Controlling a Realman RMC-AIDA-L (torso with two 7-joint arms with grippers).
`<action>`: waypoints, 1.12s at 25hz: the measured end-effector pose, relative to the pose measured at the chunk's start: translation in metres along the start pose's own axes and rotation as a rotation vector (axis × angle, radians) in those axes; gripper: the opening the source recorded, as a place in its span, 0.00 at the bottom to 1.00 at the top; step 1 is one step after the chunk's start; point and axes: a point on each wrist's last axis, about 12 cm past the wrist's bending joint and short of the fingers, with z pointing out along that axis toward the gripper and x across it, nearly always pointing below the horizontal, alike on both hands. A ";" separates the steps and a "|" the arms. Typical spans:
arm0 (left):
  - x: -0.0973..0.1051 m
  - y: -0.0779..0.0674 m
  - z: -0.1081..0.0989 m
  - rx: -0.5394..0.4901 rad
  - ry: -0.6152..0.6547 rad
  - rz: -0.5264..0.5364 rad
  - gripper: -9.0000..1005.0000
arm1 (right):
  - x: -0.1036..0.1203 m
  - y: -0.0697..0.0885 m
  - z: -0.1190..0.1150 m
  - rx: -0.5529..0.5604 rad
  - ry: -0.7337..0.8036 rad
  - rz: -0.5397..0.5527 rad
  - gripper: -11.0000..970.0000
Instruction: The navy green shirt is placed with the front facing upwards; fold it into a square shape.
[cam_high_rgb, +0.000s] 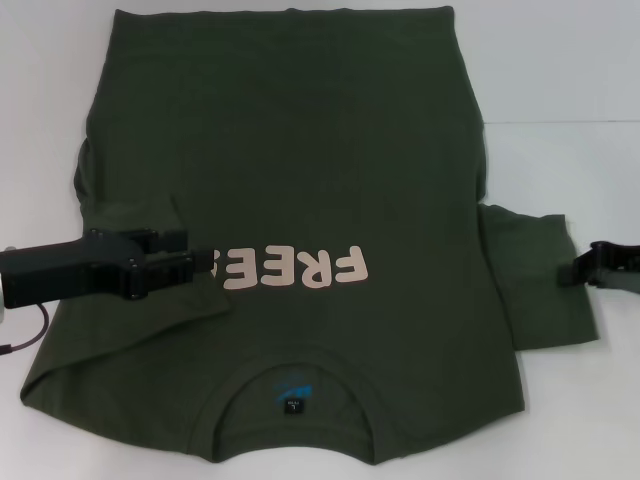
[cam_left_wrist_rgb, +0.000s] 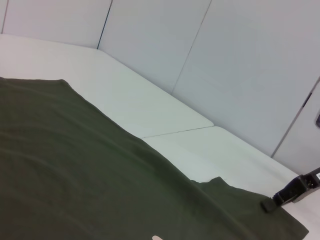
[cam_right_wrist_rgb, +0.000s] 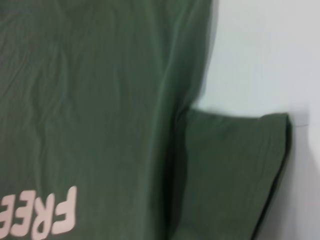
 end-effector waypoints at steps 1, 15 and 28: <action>0.000 0.000 0.000 0.000 0.000 -0.001 0.56 | -0.001 -0.002 -0.003 0.009 -0.010 -0.009 0.02; -0.001 0.000 -0.007 -0.004 -0.058 -0.049 0.56 | -0.025 -0.010 -0.033 0.031 -0.099 -0.005 0.06; -0.005 0.001 -0.033 -0.006 -0.242 -0.099 0.56 | -0.046 0.002 -0.042 0.013 -0.145 0.017 0.08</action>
